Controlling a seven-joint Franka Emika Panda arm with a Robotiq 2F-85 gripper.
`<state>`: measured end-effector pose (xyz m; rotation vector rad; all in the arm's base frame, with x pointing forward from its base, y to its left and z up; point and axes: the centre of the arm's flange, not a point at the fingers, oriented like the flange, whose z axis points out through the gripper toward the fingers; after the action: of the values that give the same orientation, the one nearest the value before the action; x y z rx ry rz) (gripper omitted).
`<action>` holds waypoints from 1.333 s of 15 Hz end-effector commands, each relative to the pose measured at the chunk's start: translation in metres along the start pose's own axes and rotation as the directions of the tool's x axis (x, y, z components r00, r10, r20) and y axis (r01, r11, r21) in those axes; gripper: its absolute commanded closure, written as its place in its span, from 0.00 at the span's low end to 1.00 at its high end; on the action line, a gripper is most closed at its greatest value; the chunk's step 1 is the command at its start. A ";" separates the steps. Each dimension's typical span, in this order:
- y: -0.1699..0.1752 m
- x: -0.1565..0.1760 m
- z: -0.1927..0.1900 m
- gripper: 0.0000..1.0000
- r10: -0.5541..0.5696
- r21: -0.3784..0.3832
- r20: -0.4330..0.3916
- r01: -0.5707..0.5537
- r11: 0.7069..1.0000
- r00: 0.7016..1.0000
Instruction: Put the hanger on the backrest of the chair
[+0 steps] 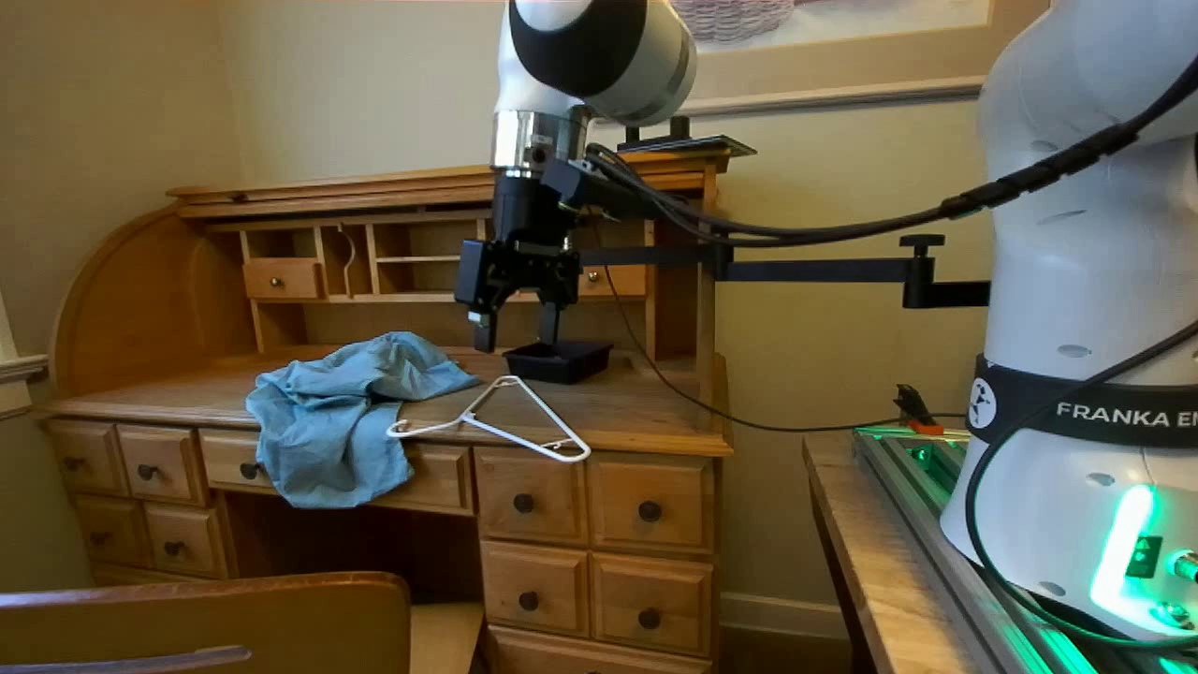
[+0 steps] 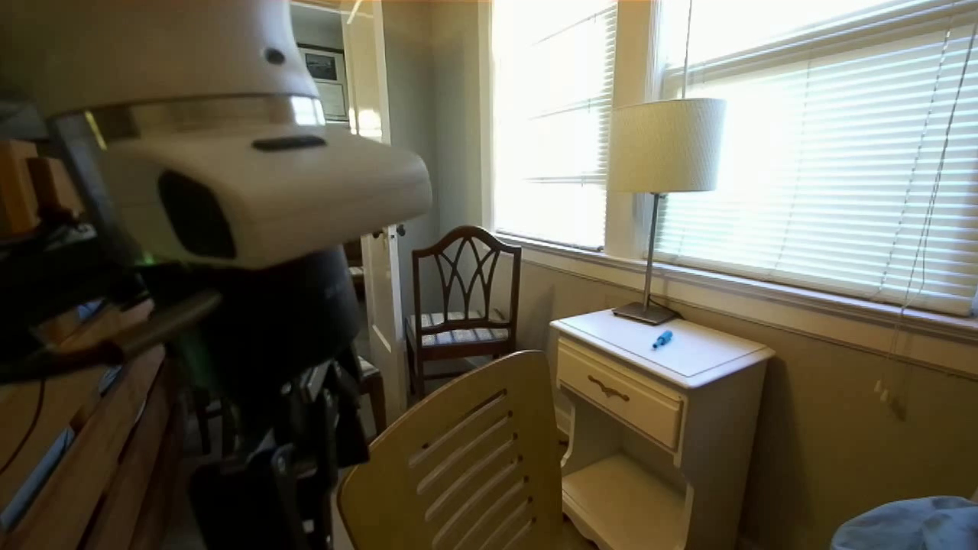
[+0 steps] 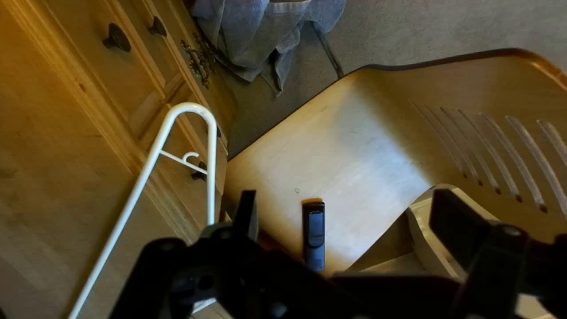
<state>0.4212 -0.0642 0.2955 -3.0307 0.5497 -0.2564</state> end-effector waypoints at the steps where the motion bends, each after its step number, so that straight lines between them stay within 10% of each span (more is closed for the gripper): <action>1: 0.008 0.016 0.028 0.00 0.017 -0.079 0.019 -0.016 0.997 1.000; 20: 0.050 0.040 0.091 0.00 0.057 -0.122 0.080 -0.047 0.991 0.995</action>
<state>0.4399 -0.1146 0.2272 -3.1062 0.6848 -0.0954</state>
